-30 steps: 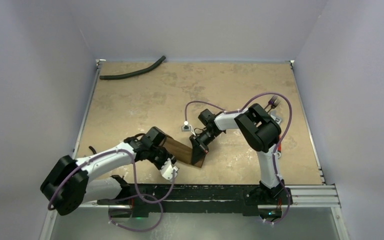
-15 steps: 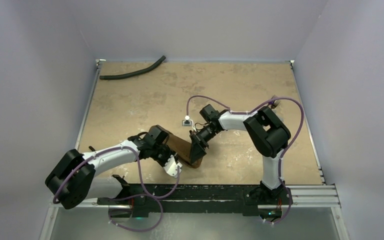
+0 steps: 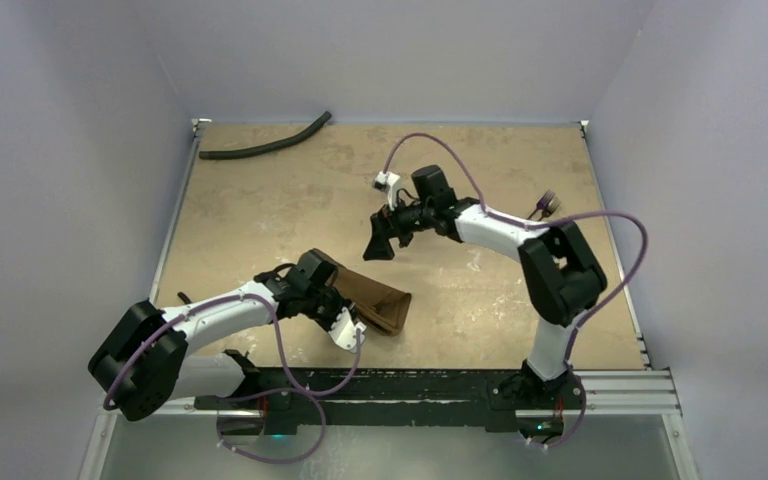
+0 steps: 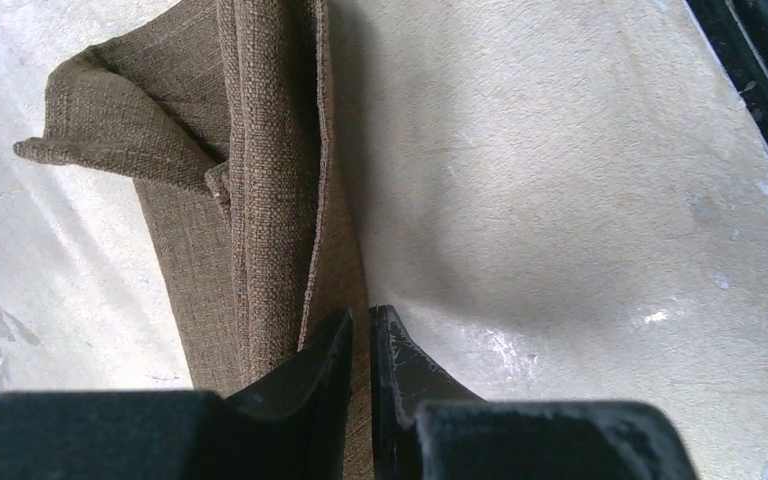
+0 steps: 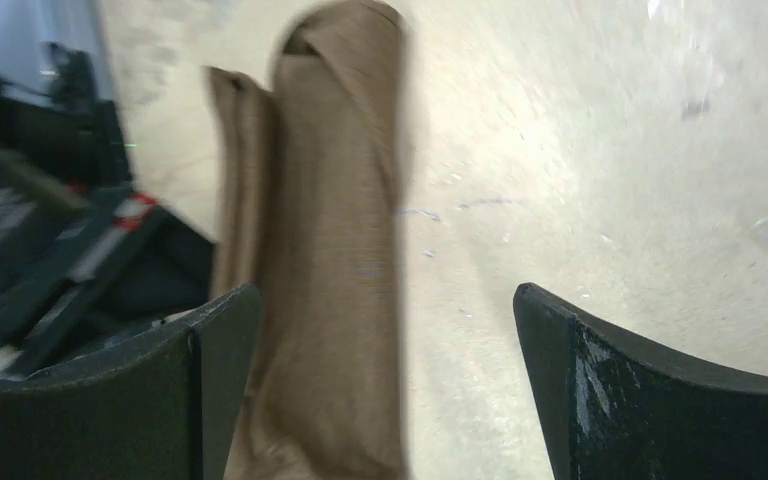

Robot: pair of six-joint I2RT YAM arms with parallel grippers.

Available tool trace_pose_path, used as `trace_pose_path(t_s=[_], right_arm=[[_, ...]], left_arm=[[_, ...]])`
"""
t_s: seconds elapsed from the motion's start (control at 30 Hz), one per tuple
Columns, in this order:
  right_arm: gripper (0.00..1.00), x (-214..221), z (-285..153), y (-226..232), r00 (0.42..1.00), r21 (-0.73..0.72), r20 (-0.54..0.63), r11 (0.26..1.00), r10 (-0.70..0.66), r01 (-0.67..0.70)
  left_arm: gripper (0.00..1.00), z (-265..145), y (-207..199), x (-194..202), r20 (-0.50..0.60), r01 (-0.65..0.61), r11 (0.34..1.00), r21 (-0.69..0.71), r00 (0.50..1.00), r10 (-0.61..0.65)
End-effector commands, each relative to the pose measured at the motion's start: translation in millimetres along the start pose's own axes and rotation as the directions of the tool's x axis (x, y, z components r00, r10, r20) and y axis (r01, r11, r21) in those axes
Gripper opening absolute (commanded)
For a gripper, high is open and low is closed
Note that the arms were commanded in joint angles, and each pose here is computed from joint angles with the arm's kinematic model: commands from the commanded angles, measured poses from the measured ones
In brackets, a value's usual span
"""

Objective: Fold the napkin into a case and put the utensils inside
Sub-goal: Turn over the smaller rectangle-folded napkin at the center of the board, then smooth out the smaller rectangle-folded napkin at the center of the board.

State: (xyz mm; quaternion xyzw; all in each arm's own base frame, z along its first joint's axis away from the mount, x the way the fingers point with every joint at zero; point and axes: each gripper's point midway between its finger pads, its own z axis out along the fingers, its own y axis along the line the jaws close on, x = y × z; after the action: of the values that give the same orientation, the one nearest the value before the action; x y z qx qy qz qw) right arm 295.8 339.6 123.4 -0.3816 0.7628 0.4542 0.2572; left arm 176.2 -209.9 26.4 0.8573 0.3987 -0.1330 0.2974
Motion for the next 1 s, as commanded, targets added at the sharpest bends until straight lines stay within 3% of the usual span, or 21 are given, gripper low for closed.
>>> trace_pose_path(t_s=[0.0,0.17,0.37,0.67,0.8,0.93,0.97], right_arm=[[0.99,37,33,-31,0.996,0.168,-0.057,0.984,0.063,-0.052],[0.99,52,35,-13,0.996,0.147,-0.074,0.988,0.05,-0.039],[0.99,53,8,6,1.0,0.212,-0.003,0.977,0.027,-0.026],[0.99,61,1,52,0.997,0.008,0.044,0.998,0.067,-0.067],[0.99,57,-11,29,0.988,0.197,0.116,0.973,0.102,-0.124],[0.99,31,-49,0,0.964,0.449,0.247,0.871,0.096,-0.201],[0.99,21,-65,-11,0.951,0.533,0.301,0.815,0.068,-0.227]], left_arm=[[0.11,-2,18,-3,0.003,-0.006,0.998,-0.055,1.0,0.007],[0.1,-2,18,-1,-0.011,0.0,0.998,-0.062,1.0,-0.001],[0.1,-1,16,0,-0.009,0.001,0.998,-0.058,1.0,-0.002],[0.1,0,19,0,-0.011,-0.007,0.998,-0.063,1.0,0.006],[0.09,-1,18,1,-0.016,-0.005,0.998,-0.064,1.0,0.004],[0.09,-2,20,1,-0.019,-0.006,0.998,-0.07,1.0,0.004],[0.09,-3,21,1,-0.02,-0.006,0.997,-0.074,1.0,0.004]])
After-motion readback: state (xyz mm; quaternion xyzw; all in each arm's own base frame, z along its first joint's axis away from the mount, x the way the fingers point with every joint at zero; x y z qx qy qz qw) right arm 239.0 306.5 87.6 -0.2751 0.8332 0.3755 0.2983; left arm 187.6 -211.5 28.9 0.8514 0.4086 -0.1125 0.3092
